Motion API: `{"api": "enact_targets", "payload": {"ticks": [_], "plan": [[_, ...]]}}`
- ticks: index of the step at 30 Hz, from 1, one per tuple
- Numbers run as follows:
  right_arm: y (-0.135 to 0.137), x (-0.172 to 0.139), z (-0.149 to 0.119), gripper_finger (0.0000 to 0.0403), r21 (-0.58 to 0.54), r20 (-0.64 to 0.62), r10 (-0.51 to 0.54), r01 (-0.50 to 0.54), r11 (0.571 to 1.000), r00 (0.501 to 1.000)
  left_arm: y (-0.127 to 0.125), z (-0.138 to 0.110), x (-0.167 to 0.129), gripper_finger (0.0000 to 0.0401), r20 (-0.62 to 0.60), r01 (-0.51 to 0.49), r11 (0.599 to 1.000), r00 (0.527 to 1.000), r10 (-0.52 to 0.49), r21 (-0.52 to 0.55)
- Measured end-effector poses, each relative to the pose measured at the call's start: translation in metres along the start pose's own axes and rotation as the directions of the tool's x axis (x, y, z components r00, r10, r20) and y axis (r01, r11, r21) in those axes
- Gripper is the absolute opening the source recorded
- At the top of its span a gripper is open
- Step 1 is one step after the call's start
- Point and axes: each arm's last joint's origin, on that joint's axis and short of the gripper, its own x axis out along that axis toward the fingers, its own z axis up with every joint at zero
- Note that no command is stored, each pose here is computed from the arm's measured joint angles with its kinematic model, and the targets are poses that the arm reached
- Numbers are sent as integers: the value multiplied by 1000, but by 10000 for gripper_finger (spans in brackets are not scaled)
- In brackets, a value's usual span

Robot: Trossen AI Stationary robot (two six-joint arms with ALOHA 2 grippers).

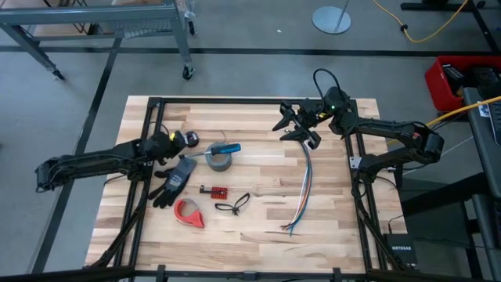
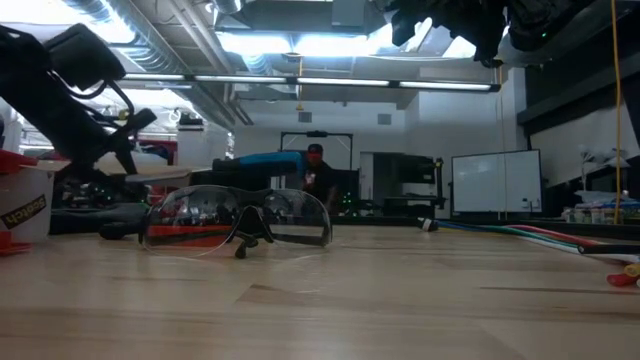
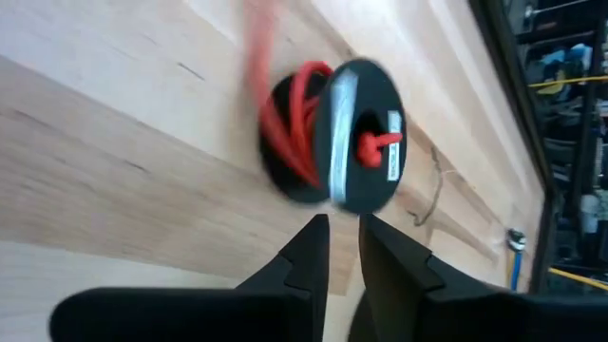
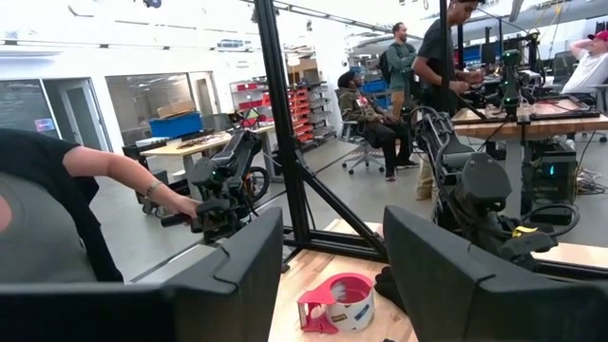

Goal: Coil cords
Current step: Return to Home Position

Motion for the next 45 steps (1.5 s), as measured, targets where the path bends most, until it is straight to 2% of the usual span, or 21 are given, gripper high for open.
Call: {"api": "enact_targets", "payload": {"ticks": [12, 21, 25, 28, 32, 35, 37, 40, 42, 44, 45], "plan": [[0, 0, 0, 189, 0, 0, 0, 0, 1000, 1000, -3, 2, -4, 20, 33, 56, 998, 998, -56, -5], [1, 0, 0, 189, -1, -5, 17, -17, 1000, 1000, -8, 8, -16, 6, 133, 180, 983, 975, -181, 17], [6, -2, 7, 189, -28, 9, 23, -23, 999, 1000, -12, 13, -26, 1, 173, 237, 968, 953, -248, 84], [15, -5, 16, 189, -64, 23, 38, -36, 997, 999, -25, 18, -44, 1, 193, 310, 930, 918, -347, 198], [32, -11, 31, 189, -124, 45, 67, -61, 990, 997, -40, 27, -72, 0, 207, 362, 849, 862, -462, 385], [43, -16, 40, 189, -145, 55, 69, -60, 988, 996, -48, 32, -93, 2, 196, 380, 759, 815, -545, 529], [49, -22, 45, 189, -148, 56, 54, -45, 988, 997, -50, 34, -104, 3, 135, 404, 672, 789, -599, 621], [55, -32, 51, 189, -116, 56, 19, -12, 993, 998, -54, 33, -118, 3, -24, 472, 499, 743, -669, 727], [57, -38, 53, 189, -75, 60, -30, 35, 997, 998, -55, 31, -120, 3, -120, 500, 402, 727, -676, 767], [57, -43, 55, 189, -61, 74, -86, 90, 994, 994, -54, 29, -120, 3, -187, 513, 325, 716, -673, 795], [57, -44, 56, 189, -59, 80, -106, 111, 992, 991, -53, 28, -120, 3, -208, 509, 301, 720, -662, 806]]}}
